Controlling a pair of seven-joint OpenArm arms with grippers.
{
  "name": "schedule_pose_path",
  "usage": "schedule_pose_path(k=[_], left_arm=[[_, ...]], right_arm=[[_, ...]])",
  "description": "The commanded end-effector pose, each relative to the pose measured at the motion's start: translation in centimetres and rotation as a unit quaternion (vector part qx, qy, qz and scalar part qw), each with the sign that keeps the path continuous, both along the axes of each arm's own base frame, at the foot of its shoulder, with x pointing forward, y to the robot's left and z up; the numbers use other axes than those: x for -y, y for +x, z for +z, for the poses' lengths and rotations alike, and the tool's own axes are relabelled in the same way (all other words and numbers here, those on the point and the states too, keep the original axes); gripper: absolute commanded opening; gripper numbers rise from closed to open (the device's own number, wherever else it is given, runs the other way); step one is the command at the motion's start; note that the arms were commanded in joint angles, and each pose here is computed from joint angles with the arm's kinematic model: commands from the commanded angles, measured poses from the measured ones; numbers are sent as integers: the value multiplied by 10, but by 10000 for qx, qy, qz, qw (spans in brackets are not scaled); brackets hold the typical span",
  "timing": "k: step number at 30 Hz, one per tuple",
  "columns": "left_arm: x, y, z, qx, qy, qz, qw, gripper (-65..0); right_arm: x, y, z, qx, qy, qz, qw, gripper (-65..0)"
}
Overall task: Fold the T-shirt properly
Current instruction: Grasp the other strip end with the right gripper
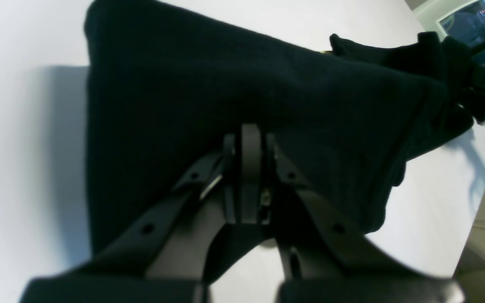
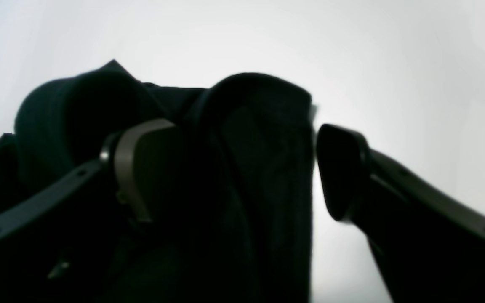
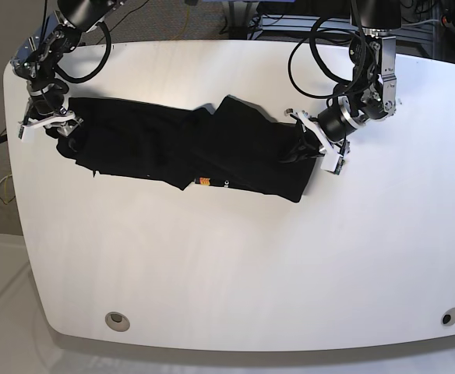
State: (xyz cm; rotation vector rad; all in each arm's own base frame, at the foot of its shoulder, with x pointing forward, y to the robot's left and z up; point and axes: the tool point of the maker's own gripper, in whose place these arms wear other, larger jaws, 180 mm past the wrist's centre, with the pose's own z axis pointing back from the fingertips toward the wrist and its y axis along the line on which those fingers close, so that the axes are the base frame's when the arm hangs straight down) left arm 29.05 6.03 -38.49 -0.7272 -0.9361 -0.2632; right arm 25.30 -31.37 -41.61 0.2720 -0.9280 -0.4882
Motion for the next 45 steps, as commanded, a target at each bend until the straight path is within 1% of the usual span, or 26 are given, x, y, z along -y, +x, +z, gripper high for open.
schedule_pose_path(k=[1,4,7,10,13,16,18,20,21,22,24,25,27,28,30,41,45], left_arm=[[1,9,17,282,-160,31,9995,-650],[1,9,17,282,-160,31,9995,-650],[1,9,17,282,-160,31,9995,-650],[1,9,17,282,-160,31,9995,-650],[1,9,17,282,-160,31,9995,-650],[1,10,18,290,-160,31,9994,-650],[1,10,18,290,-160,31,9994,-650],[1,10,18,290,-160,31,9994,-650],[1,10,18,290,-160,31,9994,-650],[1,10,18,290,-160,31,9994,-650],[1,10,18,290,-160,31,9994,-650],[1,10,18,290,-160,31,9994,-650],[1,10,18,290,-160,31,9994,-650],[1,10,18,290,-160,31,9994,-650],[1,10,18,290,-160,31,9994,-650],[1,9,17,275,-160,31,9995,-650],[1,8,17,275,-159,30,9995,-650]], right_arm=[[-9,-5,-6,-189,55,100,9998,-144],[-15,-5,-7,-233,66,186,9995,-144],[-28,-4,-7,-289,17,449,9986,-144],[-40,1,0,-221,-77,658,9976,-144],[-52,5,3,-138,-43,723,9973,-145],[-54,6,5,-109,-58,748,9971,-159],[-55,7,5,-107,-55,756,9971,-213],[-55,7,5,-116,-59,758,9970,-307],[-55,7,5,-116,-59,758,9970,-368],[-55,7,5,-114,-57,744,9971,-450],[-55,8,5,-118,-58,740,9972,-593],[-54,9,6,-104,-74,741,9972,-650],[-53,14,9,-51,-86,741,9972,-650],[-53,14,10,-44,-94,742,9972,-637],[-53,16,11,-29,-95,742,9972,-650],[-40,27,24,105,-269,730,9969,-650],[-33,38,35,246,-352,720,9965,-650]])
